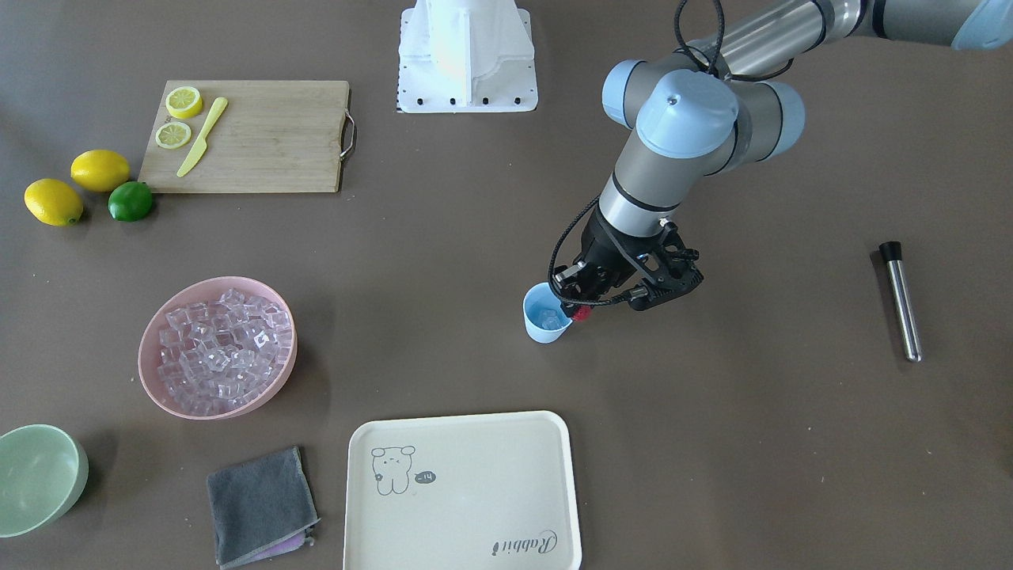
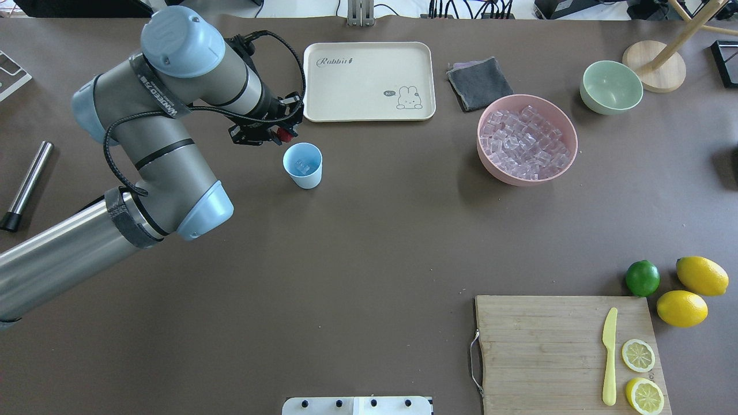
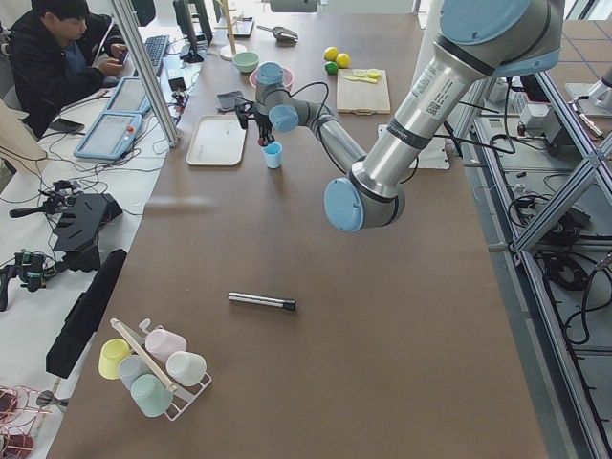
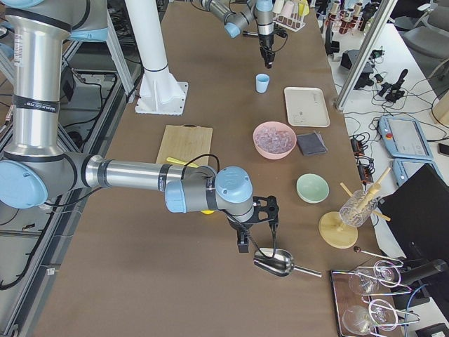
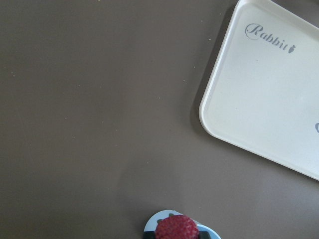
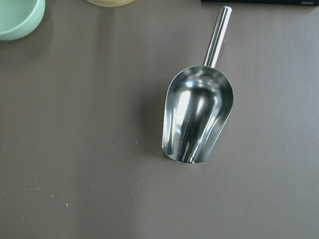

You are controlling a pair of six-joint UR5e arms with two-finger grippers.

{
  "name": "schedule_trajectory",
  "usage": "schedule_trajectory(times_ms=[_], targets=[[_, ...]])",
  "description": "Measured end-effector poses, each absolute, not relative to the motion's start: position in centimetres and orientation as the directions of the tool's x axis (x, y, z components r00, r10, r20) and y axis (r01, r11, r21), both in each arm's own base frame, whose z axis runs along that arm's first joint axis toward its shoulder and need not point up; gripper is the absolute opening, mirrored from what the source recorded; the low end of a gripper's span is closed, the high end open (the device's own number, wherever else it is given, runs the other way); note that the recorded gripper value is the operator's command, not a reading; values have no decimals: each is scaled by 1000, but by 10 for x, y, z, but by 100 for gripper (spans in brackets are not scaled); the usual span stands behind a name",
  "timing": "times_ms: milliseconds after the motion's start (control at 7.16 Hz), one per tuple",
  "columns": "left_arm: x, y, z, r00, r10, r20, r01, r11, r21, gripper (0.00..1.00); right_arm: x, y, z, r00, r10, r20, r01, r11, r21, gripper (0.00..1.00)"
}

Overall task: Mash ice and strawberries in cup
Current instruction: 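Carry the strawberry with the left gripper over the light-blue cup, then open the left gripper to drop the strawberry into the cup, then move the left gripper to the steel muddler lying on the table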

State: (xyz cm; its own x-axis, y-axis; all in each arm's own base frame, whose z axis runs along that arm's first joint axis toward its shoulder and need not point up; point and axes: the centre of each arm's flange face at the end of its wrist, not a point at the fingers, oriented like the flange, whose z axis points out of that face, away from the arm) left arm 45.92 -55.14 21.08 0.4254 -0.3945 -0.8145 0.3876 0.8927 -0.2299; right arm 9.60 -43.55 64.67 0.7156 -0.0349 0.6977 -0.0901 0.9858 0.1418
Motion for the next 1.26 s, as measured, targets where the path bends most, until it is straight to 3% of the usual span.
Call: schedule_trajectory(times_ms=[140, 279, 838, 1256], targets=[[473, -546, 205, 419, -403, -814, 412, 883, -225, 54, 96, -434, 647, 715, -35, 698, -90, 986, 142, 100], [482, -545, 206, 422, -406, -810, 430, 877, -216, 98, 96, -434, 646, 716, -36, 697, -90, 986, 143, 100], [481, -542, 214, 429, -410, -805, 438, 874, -212, 98, 96, -434, 646, 717, -36, 696, -90, 986, 143, 100], [423, -540, 280, 506, -325, -799, 385, 914, -128, 98, 96, -434, 646, 716, -37, 698, -90, 986, 144, 100]])
